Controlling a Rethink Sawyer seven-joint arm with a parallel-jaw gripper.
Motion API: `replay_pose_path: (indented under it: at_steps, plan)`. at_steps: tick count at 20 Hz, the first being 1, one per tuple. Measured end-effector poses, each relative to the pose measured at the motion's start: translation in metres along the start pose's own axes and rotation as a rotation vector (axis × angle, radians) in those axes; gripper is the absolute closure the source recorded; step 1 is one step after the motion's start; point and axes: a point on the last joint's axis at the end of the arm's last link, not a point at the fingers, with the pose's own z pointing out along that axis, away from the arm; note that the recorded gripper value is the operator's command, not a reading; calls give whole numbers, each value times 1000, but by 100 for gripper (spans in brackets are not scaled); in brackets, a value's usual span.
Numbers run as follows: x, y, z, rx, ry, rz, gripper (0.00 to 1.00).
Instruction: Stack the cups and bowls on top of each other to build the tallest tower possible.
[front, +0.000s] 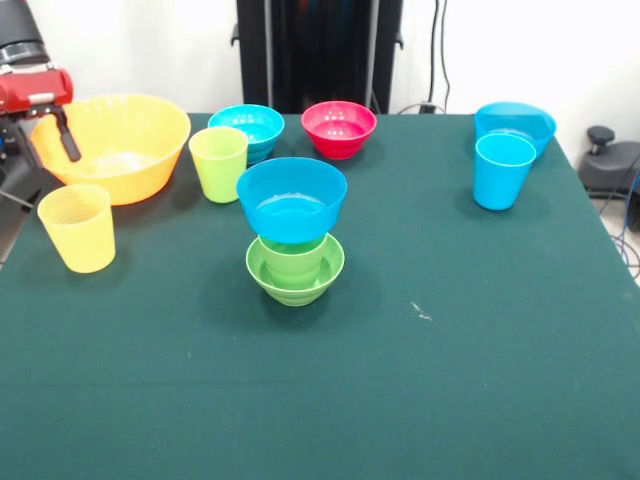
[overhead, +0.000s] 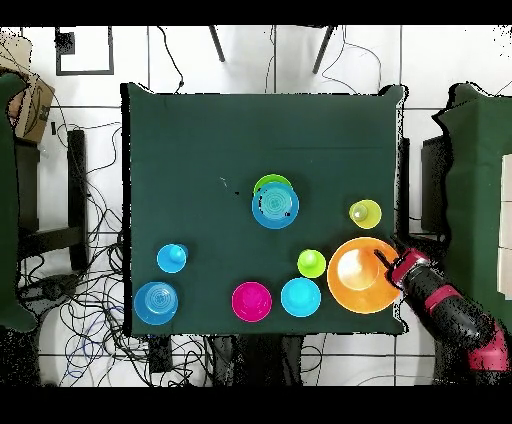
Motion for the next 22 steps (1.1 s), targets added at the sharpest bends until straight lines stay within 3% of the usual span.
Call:
replay_pose_path:
  at_steps: [12,22]
  plan:
    - [9,-21,7,-2,-7,-83,0]
    - [8,-20,10,-10,-8,-84,0]
